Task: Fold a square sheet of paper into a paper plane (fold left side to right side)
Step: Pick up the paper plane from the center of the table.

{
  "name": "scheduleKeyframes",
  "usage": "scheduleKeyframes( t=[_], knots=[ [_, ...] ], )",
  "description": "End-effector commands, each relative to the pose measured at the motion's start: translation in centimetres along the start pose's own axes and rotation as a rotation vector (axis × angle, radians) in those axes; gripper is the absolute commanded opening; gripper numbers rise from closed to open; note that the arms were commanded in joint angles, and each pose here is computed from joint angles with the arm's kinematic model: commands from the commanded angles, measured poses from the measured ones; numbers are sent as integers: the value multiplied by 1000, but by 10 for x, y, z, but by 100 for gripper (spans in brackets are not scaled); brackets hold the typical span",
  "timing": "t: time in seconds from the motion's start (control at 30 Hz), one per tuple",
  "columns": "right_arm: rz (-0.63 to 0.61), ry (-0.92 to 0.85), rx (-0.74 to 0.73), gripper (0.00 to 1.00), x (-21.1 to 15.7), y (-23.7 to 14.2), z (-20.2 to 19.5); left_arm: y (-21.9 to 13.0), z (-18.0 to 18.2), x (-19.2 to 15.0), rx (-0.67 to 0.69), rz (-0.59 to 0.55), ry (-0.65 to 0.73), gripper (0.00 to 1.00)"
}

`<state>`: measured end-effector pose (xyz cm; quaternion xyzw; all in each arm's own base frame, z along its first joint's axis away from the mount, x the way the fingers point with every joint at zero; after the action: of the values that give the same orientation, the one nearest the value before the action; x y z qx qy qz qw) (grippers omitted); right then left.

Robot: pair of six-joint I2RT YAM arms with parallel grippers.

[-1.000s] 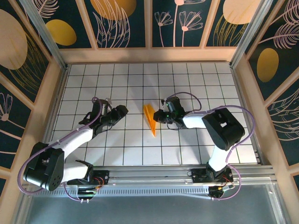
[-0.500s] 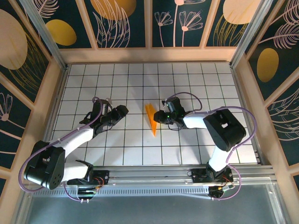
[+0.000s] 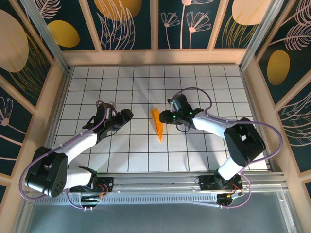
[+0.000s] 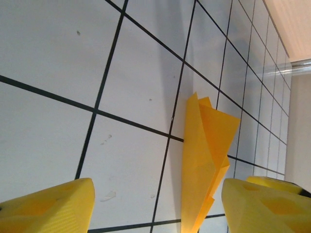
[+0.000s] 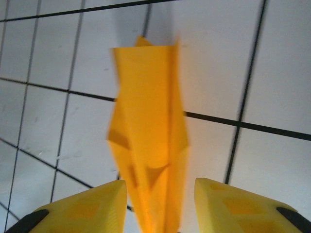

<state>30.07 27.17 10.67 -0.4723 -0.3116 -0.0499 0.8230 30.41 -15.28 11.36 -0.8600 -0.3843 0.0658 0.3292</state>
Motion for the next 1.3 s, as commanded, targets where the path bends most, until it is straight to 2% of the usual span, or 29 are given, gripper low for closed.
scheduleKeyframes(
  t=[0.0,0.33,0.67,1.1,1.27],
  knots=[
    [137,-54,-51,43,-19,-4,4,-10,-13,13,-17,-65,28,72],
    [245,-118,-71,47,-26,25,15,-17,-15,16,-19,-91,51,78],
    [275,-126,-80,46,-31,38,14,-15,-13,14,-10,-82,49,78],
    [294,-123,-112,22,-37,40,8,-15,-11,13,-7,-77,48,79],
    [301,-120,-119,21,-39,43,7,-15,-11,13,-7,-78,48,79]
  ],
)
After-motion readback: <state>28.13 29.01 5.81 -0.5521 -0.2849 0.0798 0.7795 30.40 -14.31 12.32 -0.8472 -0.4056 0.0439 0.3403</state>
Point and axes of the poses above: each hand's point on the last joint's axis, 136 mm out from that joint toward the fingers, its own y axis out along the fingers, its own z axis along the line the jaws close on, x = y × z, the point moved 2 cm from there along -y, back along the fingers, and after that the axes turned 13 degrees about -y, right-handed, at the moved point
